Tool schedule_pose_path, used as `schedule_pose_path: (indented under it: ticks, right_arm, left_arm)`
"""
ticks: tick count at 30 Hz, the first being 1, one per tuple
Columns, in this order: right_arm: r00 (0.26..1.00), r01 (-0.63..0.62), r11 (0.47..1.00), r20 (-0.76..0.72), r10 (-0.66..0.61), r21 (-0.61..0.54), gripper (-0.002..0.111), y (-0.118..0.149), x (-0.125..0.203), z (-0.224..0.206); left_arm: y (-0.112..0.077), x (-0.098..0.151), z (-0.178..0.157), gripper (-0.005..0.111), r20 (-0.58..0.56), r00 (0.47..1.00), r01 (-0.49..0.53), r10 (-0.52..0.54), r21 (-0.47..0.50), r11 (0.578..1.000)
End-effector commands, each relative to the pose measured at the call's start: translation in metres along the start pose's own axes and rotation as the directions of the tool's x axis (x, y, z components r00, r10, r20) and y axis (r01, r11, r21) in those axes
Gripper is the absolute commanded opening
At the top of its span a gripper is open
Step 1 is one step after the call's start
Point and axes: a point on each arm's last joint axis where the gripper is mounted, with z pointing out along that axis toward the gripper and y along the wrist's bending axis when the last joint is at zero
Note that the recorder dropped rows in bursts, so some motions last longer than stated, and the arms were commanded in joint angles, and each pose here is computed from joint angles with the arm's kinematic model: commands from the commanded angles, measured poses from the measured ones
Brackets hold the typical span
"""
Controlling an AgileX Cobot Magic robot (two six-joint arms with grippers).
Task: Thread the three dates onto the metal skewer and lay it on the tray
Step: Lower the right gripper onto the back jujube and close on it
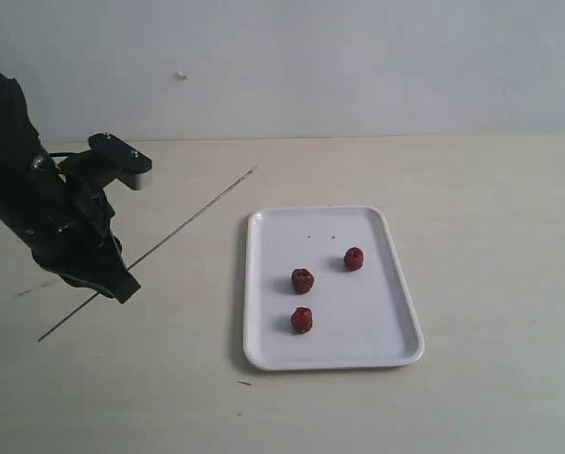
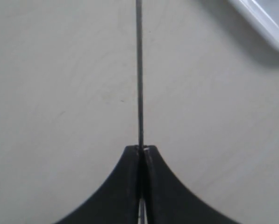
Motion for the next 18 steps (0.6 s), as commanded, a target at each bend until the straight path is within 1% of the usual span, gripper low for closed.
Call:
schedule_pose_path:
  ticks: [1,2,3,4,5,6,7,8,10,11,12,13,14,16,17,18]
  right_arm:
    - [0.873,0.156,0.985,-0.456,-0.174,-0.077,0.000,0.000,0.004,0.077]
    - [0.741,0.201,0.973,-0.631,-0.229,-0.117,0.000,-0.004,0.011,0.112]
    - [0.686,0.210,0.968,-0.686,-0.244,-0.134,0.000,-0.006,0.015,0.125]
    - [0.562,0.188,0.968,-0.790,-0.244,-0.166,0.000,-0.007,0.028,0.157]
    - [0.497,0.175,0.964,-0.828,-0.261,-0.199,0.000,-0.006,0.037,0.172]
    - [0.374,0.158,0.948,-0.872,-0.316,-0.276,0.000,0.002,0.058,0.199]
    - [0.335,0.150,0.942,-0.881,-0.333,-0.299,0.000,0.006,0.067,0.209]
    - [0.270,0.134,0.932,-0.892,-0.363,-0.338,0.001,0.019,0.089,0.232]
    - [0.195,0.121,0.895,-0.874,-0.445,-0.429,0.008,0.039,0.115,0.257]
    - [0.172,0.119,0.878,-0.861,-0.479,-0.464,0.012,0.047,0.125,0.268]
    - [0.163,0.122,0.858,-0.843,-0.513,-0.498,0.018,0.057,0.131,0.276]
    - [0.164,0.122,0.849,-0.833,-0.528,-0.514,0.023,0.065,0.137,0.284]
    - [0.165,0.104,0.843,-0.827,-0.537,-0.527,0.031,0.076,0.143,0.288]
    - [0.129,0.089,0.824,-0.814,-0.567,-0.560,0.045,0.093,0.156,0.291]
    - [0.124,0.088,0.818,-0.808,-0.575,-0.568,0.050,0.099,0.161,0.292]
    - [0.126,0.090,0.813,-0.803,-0.583,-0.576,0.053,0.103,0.163,0.292]
  left_arm:
    - [0.000,0.001,0.000,0.000,0.000,1.000,0.003,-0.003,0.009,1.000]
    - [0.000,0.001,0.000,0.000,0.000,0.999,-0.038,0.038,0.007,0.999]
    - [0.000,0.001,0.000,0.000,-0.001,0.998,-0.058,0.058,0.006,0.998]
    - [0.000,0.001,0.000,0.000,-0.002,0.993,-0.116,0.116,0.003,0.993]
    - [0.000,0.001,0.000,0.000,-0.004,0.991,-0.137,0.137,0.003,0.991]
    - [0.000,0.003,0.000,0.000,-0.019,0.981,-0.195,0.195,0.005,0.981]
    - [0.001,0.004,0.000,0.000,-0.031,0.976,-0.217,0.217,0.004,0.976]
    - [0.002,0.006,0.000,0.000,-0.061,0.964,-0.258,0.258,0.002,0.966]
    - [0.000,0.010,0.000,0.000,-0.088,0.938,-0.333,0.334,0.036,0.942]
    - [0.000,0.010,-0.001,0.000,-0.093,0.928,-0.358,0.361,0.045,0.933]
    - [0.000,0.011,-0.001,0.000,-0.096,0.921,-0.374,0.377,0.046,0.926]
    - [0.001,0.011,-0.001,0.000,-0.106,0.916,-0.384,0.386,0.040,0.923]
    - [0.002,0.012,-0.001,0.000,-0.119,0.913,-0.390,0.391,0.034,0.920]
    - [0.004,0.016,-0.002,0.000,-0.143,0.914,-0.377,0.380,0.048,0.925]
    - [0.006,0.018,-0.002,0.000,-0.149,0.916,-0.369,0.372,0.051,0.928]
    - [0.007,0.018,-0.002,0.000,-0.149,0.917,-0.368,0.371,0.051,0.929]
